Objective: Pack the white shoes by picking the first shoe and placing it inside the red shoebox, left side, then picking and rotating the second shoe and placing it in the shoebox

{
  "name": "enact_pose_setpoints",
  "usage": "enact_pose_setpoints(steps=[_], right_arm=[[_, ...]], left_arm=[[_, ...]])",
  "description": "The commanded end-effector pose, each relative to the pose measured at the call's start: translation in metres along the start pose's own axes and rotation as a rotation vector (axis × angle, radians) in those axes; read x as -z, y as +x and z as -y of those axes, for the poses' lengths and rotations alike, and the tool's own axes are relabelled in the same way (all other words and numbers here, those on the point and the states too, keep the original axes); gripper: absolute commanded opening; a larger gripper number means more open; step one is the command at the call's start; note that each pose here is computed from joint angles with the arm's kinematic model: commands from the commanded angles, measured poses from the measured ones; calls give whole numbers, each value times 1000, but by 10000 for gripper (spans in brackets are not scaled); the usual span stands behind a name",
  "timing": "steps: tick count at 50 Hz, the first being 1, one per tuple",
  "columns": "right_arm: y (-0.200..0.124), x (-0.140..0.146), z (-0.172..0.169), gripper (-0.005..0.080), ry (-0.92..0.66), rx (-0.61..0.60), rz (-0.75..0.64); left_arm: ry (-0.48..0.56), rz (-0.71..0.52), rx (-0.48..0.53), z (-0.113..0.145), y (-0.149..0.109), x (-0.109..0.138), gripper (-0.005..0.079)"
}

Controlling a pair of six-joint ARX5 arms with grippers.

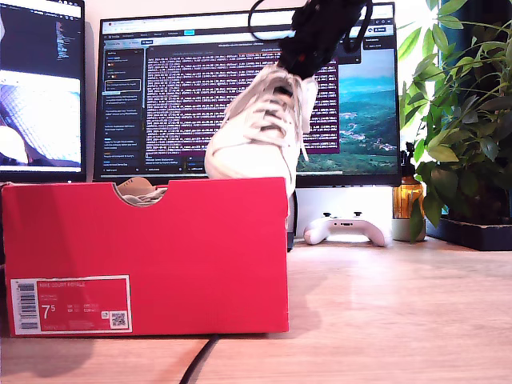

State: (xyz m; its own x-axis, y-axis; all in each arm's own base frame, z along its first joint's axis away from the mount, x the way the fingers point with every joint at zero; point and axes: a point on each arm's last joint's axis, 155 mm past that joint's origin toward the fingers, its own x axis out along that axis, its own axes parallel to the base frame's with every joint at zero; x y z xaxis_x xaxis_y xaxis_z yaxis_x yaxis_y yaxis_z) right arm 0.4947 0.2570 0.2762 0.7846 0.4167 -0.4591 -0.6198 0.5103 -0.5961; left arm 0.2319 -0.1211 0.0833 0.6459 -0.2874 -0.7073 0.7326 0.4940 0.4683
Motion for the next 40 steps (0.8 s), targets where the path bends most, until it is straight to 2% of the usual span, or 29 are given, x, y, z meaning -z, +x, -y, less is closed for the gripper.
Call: enact_pose_setpoints(steps=[1,17,40], right_arm=[[-6,-22,5,-10,0,22,56],[13,-23,-30,-10,-19,-48,40],[45,10,-62,-10,12,-126,-54]], left_arm=[[1,11,-3,-2,-1,-4,-11],[0,11,-3,-2,-1,-4,-11],[0,10,-3,-2,-1,-4,-11]])
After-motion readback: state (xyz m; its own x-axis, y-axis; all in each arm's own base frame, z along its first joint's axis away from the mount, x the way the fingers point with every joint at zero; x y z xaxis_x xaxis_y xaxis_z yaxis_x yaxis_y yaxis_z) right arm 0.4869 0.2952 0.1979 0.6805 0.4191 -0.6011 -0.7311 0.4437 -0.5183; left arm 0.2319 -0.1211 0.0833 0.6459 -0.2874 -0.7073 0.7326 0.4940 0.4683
